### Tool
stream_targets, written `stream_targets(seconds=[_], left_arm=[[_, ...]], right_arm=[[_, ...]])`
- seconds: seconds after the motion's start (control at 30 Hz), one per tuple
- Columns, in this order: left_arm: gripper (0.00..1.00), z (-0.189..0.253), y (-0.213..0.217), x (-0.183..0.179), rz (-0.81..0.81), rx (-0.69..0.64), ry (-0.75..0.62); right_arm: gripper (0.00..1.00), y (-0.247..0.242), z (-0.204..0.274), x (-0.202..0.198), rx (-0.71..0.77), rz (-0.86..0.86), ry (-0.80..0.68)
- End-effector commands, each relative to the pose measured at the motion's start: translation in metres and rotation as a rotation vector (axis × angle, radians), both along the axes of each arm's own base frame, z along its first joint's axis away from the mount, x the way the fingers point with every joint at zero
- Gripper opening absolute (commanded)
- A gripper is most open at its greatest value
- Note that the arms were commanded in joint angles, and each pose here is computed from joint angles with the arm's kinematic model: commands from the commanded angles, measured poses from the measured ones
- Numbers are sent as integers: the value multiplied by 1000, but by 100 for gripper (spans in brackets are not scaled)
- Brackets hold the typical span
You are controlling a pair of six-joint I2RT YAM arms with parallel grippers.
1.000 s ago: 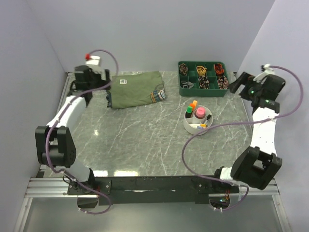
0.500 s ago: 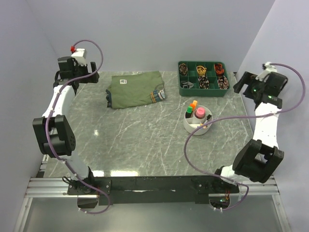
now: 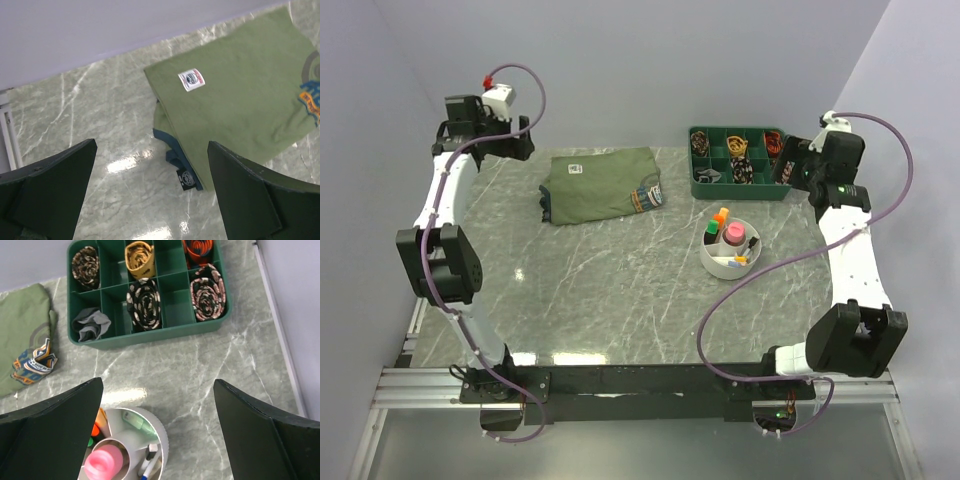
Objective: Sort the stationery into containers
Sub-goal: Reset both arms
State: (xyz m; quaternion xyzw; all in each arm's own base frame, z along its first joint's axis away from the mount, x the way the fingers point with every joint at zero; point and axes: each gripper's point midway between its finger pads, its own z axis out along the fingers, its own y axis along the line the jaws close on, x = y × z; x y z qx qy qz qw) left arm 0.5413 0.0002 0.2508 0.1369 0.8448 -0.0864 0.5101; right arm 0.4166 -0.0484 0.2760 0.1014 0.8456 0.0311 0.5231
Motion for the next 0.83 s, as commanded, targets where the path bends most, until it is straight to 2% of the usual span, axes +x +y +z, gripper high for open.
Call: stream_targets(seconds=[0.0, 0.17, 0.43, 0.8], left_arm=[[100, 4, -25, -5, -61, 60, -10], [99, 7, -50, -6, -101, 44, -29], [100, 21, -55, -6, -107, 3, -59], [99, 16, -62, -16, -122, -36, -53]], right_arm=[[100, 10, 16, -1, -5, 32, -71], [100, 16, 26, 0, -28, 77, -105], [100, 21, 27, -5, -48, 103, -106], [100, 26, 23, -11, -57, 134, -89]])
